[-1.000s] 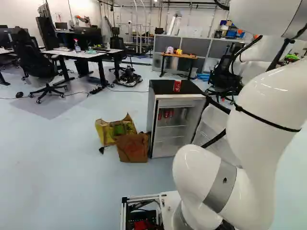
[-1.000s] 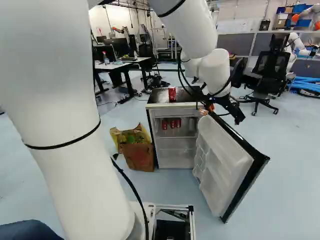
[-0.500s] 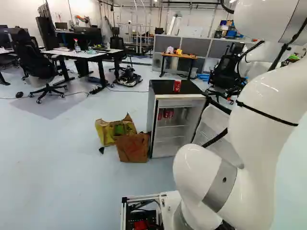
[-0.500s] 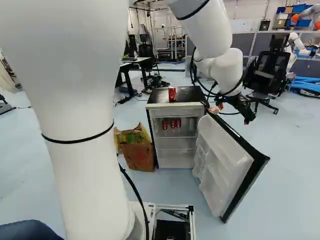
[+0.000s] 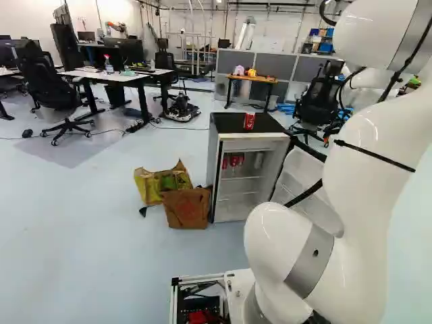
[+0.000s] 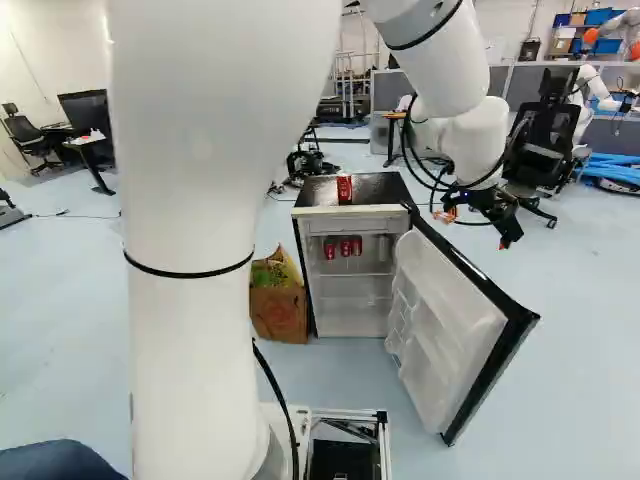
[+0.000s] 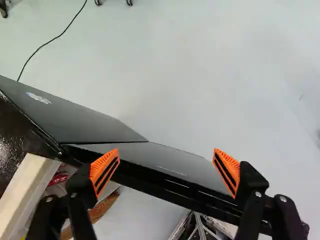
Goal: Grab a drink from the fridge
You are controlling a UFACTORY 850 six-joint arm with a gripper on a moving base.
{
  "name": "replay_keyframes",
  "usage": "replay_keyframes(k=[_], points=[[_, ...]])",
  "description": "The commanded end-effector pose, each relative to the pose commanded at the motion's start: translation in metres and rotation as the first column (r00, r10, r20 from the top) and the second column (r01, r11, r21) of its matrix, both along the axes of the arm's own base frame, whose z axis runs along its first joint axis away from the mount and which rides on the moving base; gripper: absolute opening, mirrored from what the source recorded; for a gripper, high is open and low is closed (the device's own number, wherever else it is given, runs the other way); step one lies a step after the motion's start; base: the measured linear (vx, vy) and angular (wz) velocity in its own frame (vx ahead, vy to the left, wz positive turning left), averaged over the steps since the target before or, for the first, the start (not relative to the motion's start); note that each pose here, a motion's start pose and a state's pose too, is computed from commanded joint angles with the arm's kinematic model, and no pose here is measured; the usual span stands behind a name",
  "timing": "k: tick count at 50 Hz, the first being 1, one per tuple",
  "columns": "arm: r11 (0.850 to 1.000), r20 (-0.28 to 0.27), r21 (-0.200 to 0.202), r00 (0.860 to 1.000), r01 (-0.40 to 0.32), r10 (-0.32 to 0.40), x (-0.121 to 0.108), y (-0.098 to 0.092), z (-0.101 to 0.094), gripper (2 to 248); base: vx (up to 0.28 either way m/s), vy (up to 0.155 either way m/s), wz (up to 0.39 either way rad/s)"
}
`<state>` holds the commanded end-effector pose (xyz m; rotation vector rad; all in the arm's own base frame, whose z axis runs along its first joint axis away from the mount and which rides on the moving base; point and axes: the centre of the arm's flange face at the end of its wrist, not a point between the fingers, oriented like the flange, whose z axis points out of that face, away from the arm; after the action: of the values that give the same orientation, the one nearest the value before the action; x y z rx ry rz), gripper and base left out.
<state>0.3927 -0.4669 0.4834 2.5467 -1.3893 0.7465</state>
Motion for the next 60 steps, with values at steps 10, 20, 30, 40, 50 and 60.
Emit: replay_keyframes(k=[10,20,30,40,50,60], points=[[1.000,-0.012,0.019,1.000,0.004,-0.004,0.007,-0.016,-0.003,247,0.000,0.000,0.000],[0.999,-0.023,0.038,1.000,0.008,-0.007,0.015,-0.032,-0.005,247,0.000,0.000,0.000],[0.998,-0.034,0.056,0.999,0.012,-0.010,0.021,-0.047,-0.008,247,0.000,0.000,0.000],[0.997,-0.046,0.075,0.999,0.016,-0.013,0.030,-0.065,-0.019,247,0.000,0.000,0.000],[0.996,-0.055,0.089,0.998,0.024,-0.019,0.037,-0.084,-0.035,247,0.000,0.000,0.000],[0.994,-0.067,0.106,0.997,0.033,-0.026,0.041,-0.099,-0.050,247,0.000,0.000,0.000]])
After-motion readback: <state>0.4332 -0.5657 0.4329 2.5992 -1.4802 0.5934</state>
